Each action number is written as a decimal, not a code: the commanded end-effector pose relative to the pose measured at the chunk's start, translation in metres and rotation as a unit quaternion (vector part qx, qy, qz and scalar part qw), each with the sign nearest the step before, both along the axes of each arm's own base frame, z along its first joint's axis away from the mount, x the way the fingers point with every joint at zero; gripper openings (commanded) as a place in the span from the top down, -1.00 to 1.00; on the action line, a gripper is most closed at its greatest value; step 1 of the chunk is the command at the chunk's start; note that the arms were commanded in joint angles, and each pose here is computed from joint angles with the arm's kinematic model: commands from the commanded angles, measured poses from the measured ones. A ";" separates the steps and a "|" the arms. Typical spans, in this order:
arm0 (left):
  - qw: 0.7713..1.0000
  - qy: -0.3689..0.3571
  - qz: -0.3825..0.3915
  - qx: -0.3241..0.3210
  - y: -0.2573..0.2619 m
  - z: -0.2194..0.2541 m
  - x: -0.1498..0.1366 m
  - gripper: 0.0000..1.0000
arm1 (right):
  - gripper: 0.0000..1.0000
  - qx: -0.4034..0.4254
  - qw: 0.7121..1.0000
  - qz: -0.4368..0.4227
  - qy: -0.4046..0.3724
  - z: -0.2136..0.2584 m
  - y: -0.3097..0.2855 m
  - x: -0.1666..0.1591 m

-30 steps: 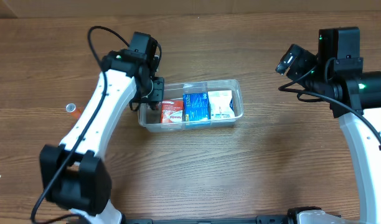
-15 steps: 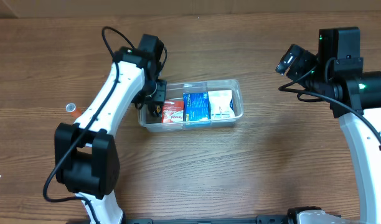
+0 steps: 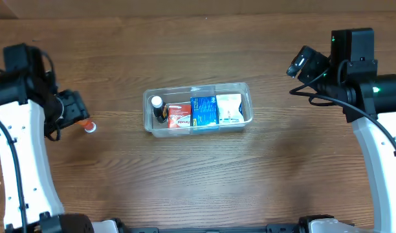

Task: Pack container
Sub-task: 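Grasp the orange tube upright with the left gripper, then carry the orange tube over the container and release it inside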

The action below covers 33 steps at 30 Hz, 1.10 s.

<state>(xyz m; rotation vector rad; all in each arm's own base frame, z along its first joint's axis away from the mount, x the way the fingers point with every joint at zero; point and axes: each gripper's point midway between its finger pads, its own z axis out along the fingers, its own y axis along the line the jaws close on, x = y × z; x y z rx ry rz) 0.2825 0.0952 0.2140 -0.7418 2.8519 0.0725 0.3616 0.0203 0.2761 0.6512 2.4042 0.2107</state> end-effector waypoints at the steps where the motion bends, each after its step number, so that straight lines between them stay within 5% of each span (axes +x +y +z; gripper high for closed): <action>1: 0.999 -0.001 0.041 -0.032 0.026 -0.048 -0.005 -0.55 | -1.00 0.000 1.000 -0.002 -0.008 0.005 -0.001 0.000; 13: 0.995 -0.058 -0.027 -0.079 0.025 -0.103 0.056 -0.42 | -1.00 0.000 1.000 -0.002 -0.008 0.005 -0.001 0.000; 19: 0.995 -0.047 -0.044 -0.076 0.020 -0.116 0.064 0.00 | -1.00 0.000 1.000 -0.002 -0.008 0.005 -0.001 0.000; 23: 0.995 -0.047 -0.044 -0.077 0.021 -0.113 0.065 0.47 | -1.00 0.000 1.000 -0.002 -0.008 0.005 -0.001 0.000; 27: 0.993 -0.057 -0.060 -0.079 0.005 -0.046 0.059 0.80 | -1.00 0.000 1.000 -0.002 -0.008 0.005 -0.001 0.000; 33: 0.964 -0.119 -0.232 -0.045 -0.103 0.068 0.025 0.77 | -1.00 0.000 1.000 -0.002 -0.008 0.005 -0.001 0.000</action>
